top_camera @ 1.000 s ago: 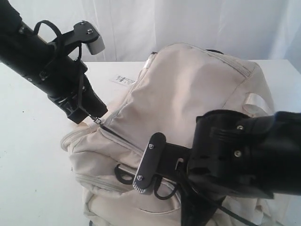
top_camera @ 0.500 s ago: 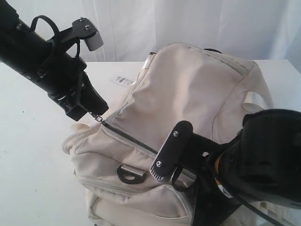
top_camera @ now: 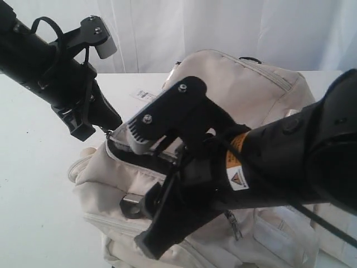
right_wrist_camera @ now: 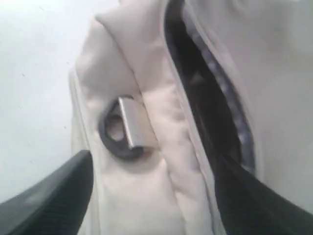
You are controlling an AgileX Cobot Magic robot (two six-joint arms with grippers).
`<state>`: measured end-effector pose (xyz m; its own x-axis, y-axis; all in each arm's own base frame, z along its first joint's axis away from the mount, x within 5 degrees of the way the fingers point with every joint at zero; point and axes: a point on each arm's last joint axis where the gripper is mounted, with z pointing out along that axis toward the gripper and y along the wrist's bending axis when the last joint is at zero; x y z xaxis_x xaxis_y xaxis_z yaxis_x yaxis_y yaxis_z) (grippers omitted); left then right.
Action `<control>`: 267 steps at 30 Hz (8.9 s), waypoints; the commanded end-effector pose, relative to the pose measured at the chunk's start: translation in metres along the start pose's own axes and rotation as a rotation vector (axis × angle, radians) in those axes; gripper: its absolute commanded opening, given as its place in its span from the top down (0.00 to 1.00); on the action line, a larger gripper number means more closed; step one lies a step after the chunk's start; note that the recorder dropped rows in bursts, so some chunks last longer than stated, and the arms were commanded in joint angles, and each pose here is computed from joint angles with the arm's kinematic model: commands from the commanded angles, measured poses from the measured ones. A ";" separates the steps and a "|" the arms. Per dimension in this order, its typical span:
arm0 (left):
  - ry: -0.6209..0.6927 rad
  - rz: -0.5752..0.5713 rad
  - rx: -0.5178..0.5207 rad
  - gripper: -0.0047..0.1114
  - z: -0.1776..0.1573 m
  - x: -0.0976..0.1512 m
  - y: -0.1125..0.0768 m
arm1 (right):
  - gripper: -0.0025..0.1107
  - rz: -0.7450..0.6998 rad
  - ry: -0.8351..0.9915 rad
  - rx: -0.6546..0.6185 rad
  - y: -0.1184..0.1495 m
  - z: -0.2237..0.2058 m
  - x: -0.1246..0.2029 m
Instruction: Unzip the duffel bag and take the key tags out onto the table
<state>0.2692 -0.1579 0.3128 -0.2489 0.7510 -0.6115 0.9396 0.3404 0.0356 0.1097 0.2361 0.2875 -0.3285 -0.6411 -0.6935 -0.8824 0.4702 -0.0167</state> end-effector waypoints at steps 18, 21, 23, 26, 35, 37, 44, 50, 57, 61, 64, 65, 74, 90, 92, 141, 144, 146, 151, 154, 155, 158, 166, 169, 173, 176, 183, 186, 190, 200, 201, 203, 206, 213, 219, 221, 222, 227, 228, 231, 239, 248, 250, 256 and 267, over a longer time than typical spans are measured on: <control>-0.071 -0.001 0.020 0.96 -0.005 -0.006 -0.003 | 0.38 -0.421 0.113 -0.106 0.048 0.055 0.016; -0.096 -0.015 0.019 0.96 -0.005 -0.009 -0.003 | 0.42 -0.449 0.171 -0.067 0.045 0.066 0.022; -0.100 -0.012 0.016 0.96 -0.005 -0.009 -0.003 | 0.60 -0.450 0.234 -0.003 0.040 0.074 0.027; -0.107 0.002 0.016 0.96 -0.005 -0.010 -0.003 | 0.98 -0.383 0.326 0.066 0.034 0.074 0.035; -0.208 0.001 -0.033 0.96 -0.007 -0.019 0.002 | 0.98 -0.420 0.502 0.036 0.046 0.038 0.049; -0.217 -0.004 -0.041 0.96 -0.007 -0.020 0.003 | 0.98 -0.409 0.570 0.047 0.044 0.031 0.054; -0.225 -0.009 -0.046 0.96 -0.007 -0.020 0.003 | 0.98 -0.383 0.693 0.041 0.040 0.022 0.075; -0.226 -0.010 -0.044 0.96 -0.007 -0.020 0.003 | 0.98 -0.356 0.785 0.052 0.032 0.013 0.108; -0.230 -0.011 -0.054 0.96 -0.007 -0.021 0.004 | 0.98 -0.292 0.901 0.198 0.014 -0.009 0.134; -0.229 -0.011 -0.050 0.96 -0.007 -0.021 0.003 | 0.98 -0.260 0.853 0.293 0.004 -0.015 0.139; -0.226 -0.011 -0.045 0.96 -0.007 -0.020 0.003 | 0.97 -0.217 0.789 0.365 -0.001 -0.019 0.135; -0.226 -0.010 -0.044 0.96 -0.007 -0.020 0.003 | 0.95 -0.193 0.765 0.370 -0.001 -0.021 0.133; -0.222 -0.009 -0.034 0.96 -0.007 -0.020 0.002 | 0.41 -0.041 0.585 0.287 0.006 -0.046 0.100; -0.217 -0.011 -0.010 0.96 -0.007 -0.020 0.000 | 0.40 -0.110 -0.013 0.011 0.022 -0.081 0.026; -0.220 -0.013 -0.009 0.96 -0.007 -0.020 0.000 | 0.40 -0.242 -0.089 0.009 0.025 -0.073 0.019; -0.264 -0.065 -0.122 0.96 0.005 -0.022 0.018 | 0.98 -0.217 0.564 0.297 0.017 0.023 0.097; -0.254 -0.052 -0.136 0.96 0.005 -0.021 0.019 | 0.98 -0.204 0.608 0.343 0.009 0.012 0.109; -0.248 -0.050 -0.144 0.96 0.005 -0.021 0.020 | 0.98 -0.188 0.634 0.373 0.004 0.004 0.116; -0.254 -0.139 -0.178 0.96 -0.001 -0.013 0.031 | 0.98 -0.177 0.672 0.464 -0.007 -0.009 0.128; -0.245 -0.173 -0.189 0.96 -0.008 -0.004 0.040 | 0.98 -0.185 0.694 0.520 -0.012 -0.013 0.131; -0.241 -0.182 -0.188 0.96 -0.011 -0.001 0.042 | 0.98 -0.191 0.697 0.529 -0.012 -0.013 0.131; -0.234 -0.203 -0.187 0.96 -0.020 0.007 0.046 | 0.98 -0.193 0.694 0.539 -0.015 -0.013 0.131; -0.221 -0.240 -0.206 0.96 -0.048 0.025 0.053 | 0.98 -0.127 0.675 0.585 -0.035 -0.010 0.128; -0.214 -0.245 -0.204 0.96 -0.058 0.030 0.052 | 0.98 -0.108 0.664 0.597 -0.043 -0.010 0.127; -0.202 -0.239 -0.182 0.96 -0.063 0.033 0.048 | 0.98 -0.087 0.651 0.597 -0.048 -0.008 0.127; -0.205 -0.234 -0.152 0.96 -0.063 0.032 0.045 | 0.98 -0.082 0.643 0.590 -0.048 -0.008 0.126; -0.248 -0.200 -0.066 0.96 -0.062 0.027 0.038 | 0.98 -0.102 0.613 0.623 -0.051 -0.008 0.122; -0.330 -0.161 0.035 0.96 -0.061 0.020 0.031 | 0.87 -0.007 0.578 0.560 -0.045 -0.010 0.110; -0.344 -0.125 0.107 0.96 -0.055 0.017 0.027 | 0.63 0.081 0.422 0.428 -0.034 -0.019 0.080; -0.375 -0.025 0.215 0.96 -0.039 0.009 0.011 | 0.49 -0.319 -0.262 0.186 -0.012 -0.028 -0.001; -0.378 -0.022 0.215 0.96 -0.039 0.009 0.011 | 0.48 -0.331 -0.236 0.198 -0.013 -0.014 -0.001; -0.378 -0.018 0.216 0.96 -0.039 0.009 0.011 | 0.48 -0.340 -0.190 0.246 -0.015 0.007 -0.003; -0.378 -0.011 0.217 0.96 -0.039 0.009 0.011 | 0.48 -0.324 -0.161 0.362 -0.023 0.034 -0.015; -0.380 -0.003 0.213 0.96 -0.039 0.009 0.011 | 0.52 -0.283 -0.125 0.440 -0.027 0.065 -0.024; -0.403 0.005 0.182 0.96 -0.039 0.007 0.013 | 0.94 -0.166 -0.110 0.403 -0.025 0.074 -0.019; -0.409 0.005 0.157 0.96 -0.038 0.007 0.016 | 0.98 -0.120 -0.104 0.366 -0.022 0.076 -0.017; -0.414 -0.002 0.142 0.96 -0.038 0.006 0.018 | 0.98 -0.115 -0.104 0.342 -0.020 0.077 -0.016; -0.447 -0.051 0.122 0.96 -0.030 0.005 0.027 | 0.98 -0.100 -0.122 0.200 -0.007 0.083 -0.010; -0.448 -0.066 0.132 0.96 -0.026 0.006 0.030 | 0.98 -0.088 -0.117 0.183 -0.005 0.084 -0.007; -0.443 -0.091 0.155 0.96 -0.016 0.009 0.035 | 0.98 -0.058 -0.075 0.173 -0.003 0.087 0.005; -0.462 -0.126 0.203 0.96 -0.001 0.011 0.042 | 0.98 -0.118 -0.007 0.131 0.015 0.090 0.031; -0.471 -0.114 0.236 0.96 0.002 0.011 0.043 | 0.98 -0.142 0.019 0.109 0.033 0.085 0.042; -0.480 -0.096 0.271 0.96 -0.002 0.007 0.040 | 0.98 -0.146 0.026 0.128 0.033 0.083 0.043; -0.453 -0.056 0.285 0.96 -0.007 -0.010 0.034 | 0.98 -0.156 0.005 0.127 0.040 0.073 0.041; -0.343 -0.041 0.191 0.96 0.014 -0.023 0.032 | 0.98 -0.142 -0.030 0.083 0.046 0.065 0.037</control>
<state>0.2937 -0.1701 0.3099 -0.1998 0.5708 -0.7964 0.9798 0.1245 -0.1566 0.0947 0.2690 0.2205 -0.1611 -0.7143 -0.6810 -0.8332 0.4683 -0.2941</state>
